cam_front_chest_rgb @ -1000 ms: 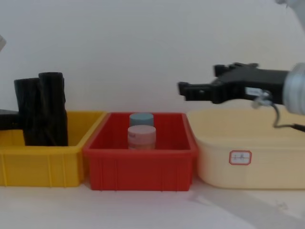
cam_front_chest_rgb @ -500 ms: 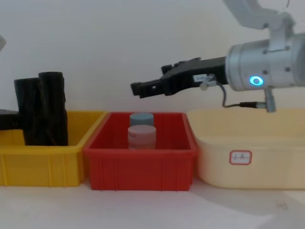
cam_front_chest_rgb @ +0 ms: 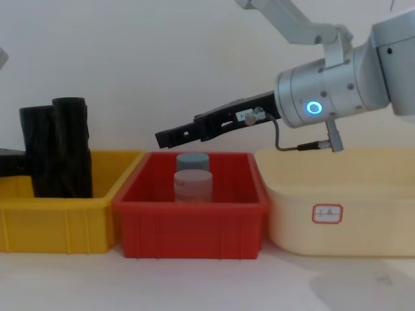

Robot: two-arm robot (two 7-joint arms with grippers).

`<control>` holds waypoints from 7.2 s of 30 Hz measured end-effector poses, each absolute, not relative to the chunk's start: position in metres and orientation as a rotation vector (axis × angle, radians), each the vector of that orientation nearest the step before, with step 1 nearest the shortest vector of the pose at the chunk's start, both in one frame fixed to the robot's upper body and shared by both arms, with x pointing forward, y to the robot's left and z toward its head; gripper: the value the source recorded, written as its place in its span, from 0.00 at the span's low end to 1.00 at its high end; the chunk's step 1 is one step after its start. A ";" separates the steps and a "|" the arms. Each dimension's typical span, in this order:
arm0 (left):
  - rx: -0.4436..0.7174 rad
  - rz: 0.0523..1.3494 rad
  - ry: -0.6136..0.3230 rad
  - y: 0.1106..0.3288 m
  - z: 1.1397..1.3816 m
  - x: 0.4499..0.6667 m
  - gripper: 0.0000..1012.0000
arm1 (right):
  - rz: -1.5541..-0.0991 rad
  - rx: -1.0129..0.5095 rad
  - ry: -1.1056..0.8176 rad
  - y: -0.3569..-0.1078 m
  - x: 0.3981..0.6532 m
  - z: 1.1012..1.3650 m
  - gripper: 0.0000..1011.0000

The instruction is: Pick up the garbage bag with the one hand and transfer it to the other hand.

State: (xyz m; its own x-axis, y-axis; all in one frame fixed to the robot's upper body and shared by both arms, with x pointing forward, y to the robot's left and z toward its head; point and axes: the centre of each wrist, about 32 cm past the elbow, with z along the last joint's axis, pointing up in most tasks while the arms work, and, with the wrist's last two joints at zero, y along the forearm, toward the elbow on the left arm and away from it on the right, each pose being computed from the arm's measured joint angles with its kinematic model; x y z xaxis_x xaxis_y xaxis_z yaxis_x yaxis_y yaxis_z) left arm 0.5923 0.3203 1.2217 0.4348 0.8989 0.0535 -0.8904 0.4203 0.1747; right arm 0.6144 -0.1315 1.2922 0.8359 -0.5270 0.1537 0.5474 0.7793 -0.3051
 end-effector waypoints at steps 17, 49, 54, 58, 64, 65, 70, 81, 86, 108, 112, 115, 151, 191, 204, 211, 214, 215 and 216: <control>0.187 1.122 0.051 0.320 1.222 0.592 0.46 | -0.563 -0.415 0.026 -0.130 0.630 1.289 0.99; 0.187 1.122 0.051 0.320 1.222 0.592 0.46 | -0.560 -0.492 0.071 -0.138 0.645 1.274 0.99; 0.187 1.122 0.051 0.320 1.222 0.592 0.46 | -0.557 -0.495 0.079 -0.138 0.647 1.271 0.99; 0.187 1.122 0.051 0.320 1.222 0.592 0.46 | -0.550 -0.499 0.086 -0.137 0.648 1.269 0.99; 0.187 1.122 0.051 0.320 1.222 0.592 0.46 | -0.539 -0.506 0.095 -0.136 0.650 1.267 0.99; 0.187 1.122 0.051 0.320 1.222 0.592 0.46 | -0.538 -0.506 0.097 -0.136 0.650 1.267 0.99; 0.187 1.122 0.051 0.320 1.222 0.592 0.46 | -0.531 -0.506 0.102 -0.136 0.651 1.265 0.99; 0.187 1.122 0.051 0.320 1.222 0.592 0.46 | -0.522 -0.507 0.108 -0.135 0.653 1.264 0.84; 0.187 1.122 0.051 0.320 1.222 0.592 0.46 | -0.520 -0.507 0.110 -0.136 0.653 1.264 0.68; 0.187 1.122 0.051 0.320 1.222 0.592 0.46 | -0.532 -0.445 0.080 -0.141 0.643 1.270 0.64; 0.187 1.122 0.051 0.320 1.222 0.592 0.46 | -0.546 -0.396 0.054 -0.145 0.635 1.275 0.64; 0.184 1.125 0.047 0.320 1.222 0.592 0.46 | -0.563 -0.352 0.031 -0.149 0.627 1.279 0.64; -0.168 1.062 -0.230 0.326 1.307 0.577 0.46 | -1.017 -0.009 -0.108 -0.214 0.522 1.282 0.64; -0.251 0.583 -0.175 0.341 1.311 0.620 0.46 | -1.310 -0.319 -0.017 -0.232 0.564 1.249 0.91; -0.251 0.548 -0.165 0.341 1.309 0.624 0.46 | -1.316 -0.336 -0.014 -0.233 0.569 1.249 0.99; -0.250 0.544 -0.164 0.340 1.310 0.625 0.46 | -1.302 -0.329 -0.020 -0.235 0.567 1.248 0.99; -0.249 0.530 -0.159 0.338 1.311 0.628 0.46 | -1.285 -0.319 -0.029 -0.236 0.565 1.249 0.99; -0.248 0.525 -0.158 0.337 1.312 0.629 0.46 | -1.278 -0.314 -0.033 -0.236 0.564 1.249 0.99; -0.247 0.521 -0.154 0.337 1.312 0.630 0.46 | -1.266 -0.306 -0.039 -0.236 0.564 1.250 0.99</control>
